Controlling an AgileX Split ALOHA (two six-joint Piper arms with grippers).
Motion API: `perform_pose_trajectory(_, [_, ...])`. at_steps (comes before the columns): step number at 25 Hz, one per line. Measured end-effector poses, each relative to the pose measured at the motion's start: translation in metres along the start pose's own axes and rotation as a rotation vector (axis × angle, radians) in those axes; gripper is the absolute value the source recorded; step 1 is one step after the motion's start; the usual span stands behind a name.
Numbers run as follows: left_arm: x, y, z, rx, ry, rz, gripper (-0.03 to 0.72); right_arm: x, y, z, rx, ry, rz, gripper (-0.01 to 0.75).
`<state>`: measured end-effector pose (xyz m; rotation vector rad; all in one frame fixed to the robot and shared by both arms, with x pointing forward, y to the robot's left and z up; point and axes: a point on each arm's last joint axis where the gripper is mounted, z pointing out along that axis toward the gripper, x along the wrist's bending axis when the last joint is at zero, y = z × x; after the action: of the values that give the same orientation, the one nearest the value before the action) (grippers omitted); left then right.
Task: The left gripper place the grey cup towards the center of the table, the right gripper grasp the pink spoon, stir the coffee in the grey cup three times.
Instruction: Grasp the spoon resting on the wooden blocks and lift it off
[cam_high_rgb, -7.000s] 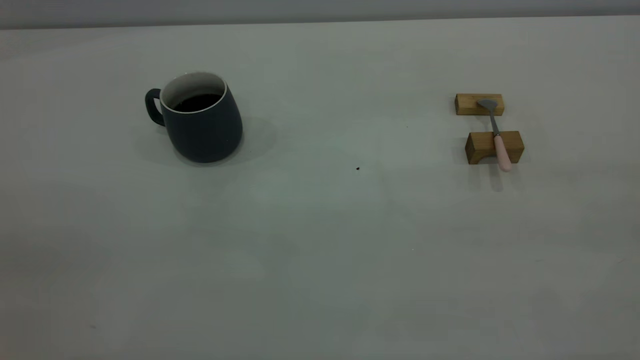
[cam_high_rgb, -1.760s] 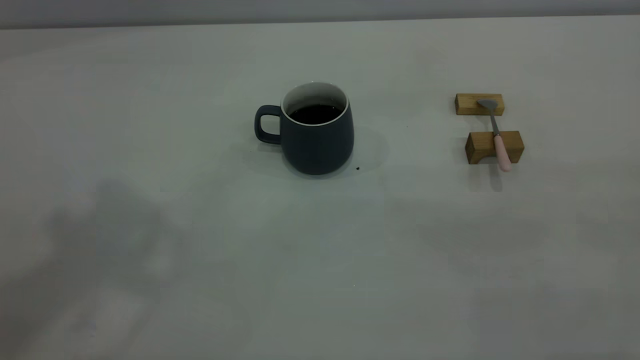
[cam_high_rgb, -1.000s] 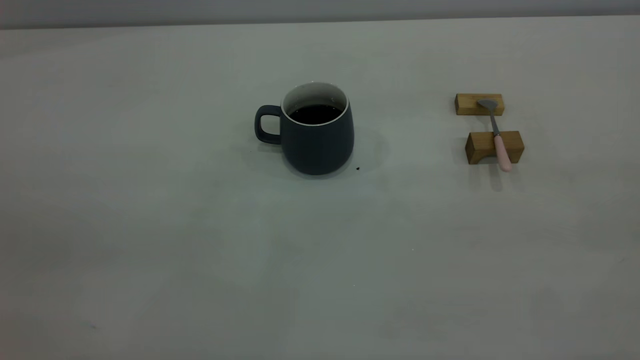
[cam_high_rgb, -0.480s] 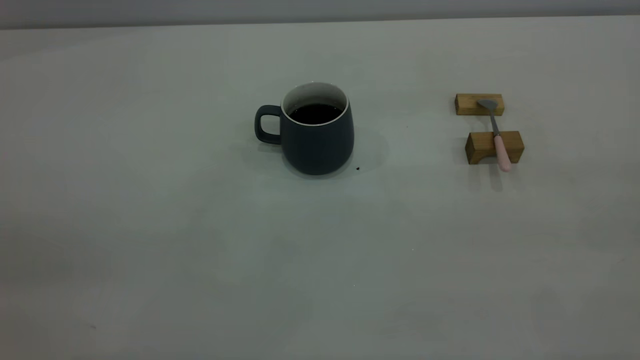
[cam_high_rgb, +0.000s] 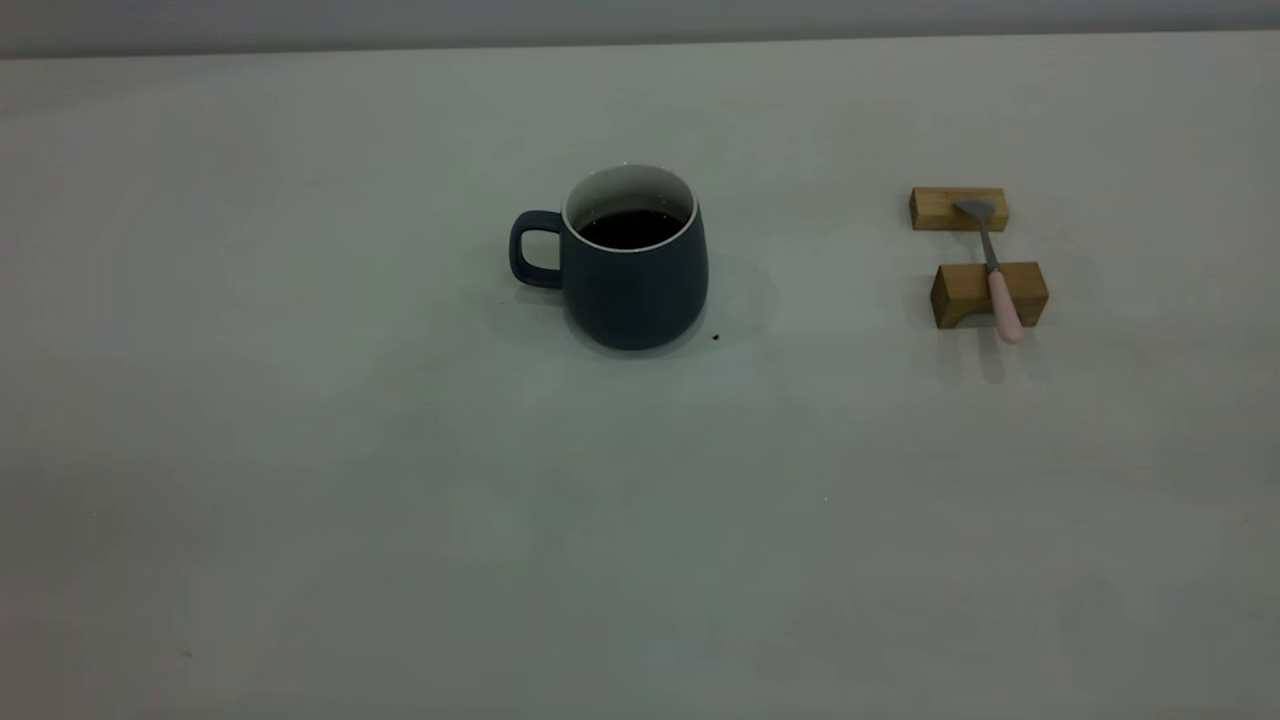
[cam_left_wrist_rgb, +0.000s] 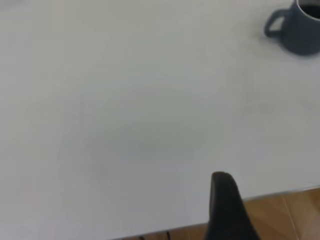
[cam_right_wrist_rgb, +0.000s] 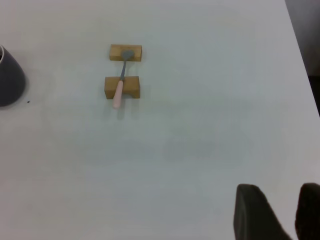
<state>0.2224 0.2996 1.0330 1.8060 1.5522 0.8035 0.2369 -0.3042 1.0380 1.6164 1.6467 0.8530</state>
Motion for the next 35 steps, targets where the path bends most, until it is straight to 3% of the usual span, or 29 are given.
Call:
perform_pose_trajectory(8, [0.000,0.000,0.000,0.002,0.015,-0.013,0.519,0.008,0.026,-0.002,-0.038,0.087,0.013,0.275])
perform_pose_trajectory(14, [0.000,0.000,0.000,0.002,0.015,-0.013,0.519,0.019,0.076,0.038,-0.016,0.172,-0.006,0.457])
perform_pose_trajectory(17, [0.000,0.000,0.000,0.001,0.015,-0.013,0.519,0.028,0.092,0.073,0.046,0.243,0.033,0.543])
perform_pose_trajectory(20, [0.000,0.000,0.000,0.001,0.014,-0.014,0.519,0.037,0.099,0.117,0.151,0.302,0.043,0.581])
perform_pose_trajectory(30, [0.000,0.000,0.000,0.001,0.014,-0.014,0.519,0.053,0.104,0.257,0.519,0.384,0.049,0.583])
perform_pose_trajectory(35, [0.000,0.000,0.000,0.001,0.014,-0.014,0.519,0.059,0.103,0.321,0.654,0.394,0.099,0.583])
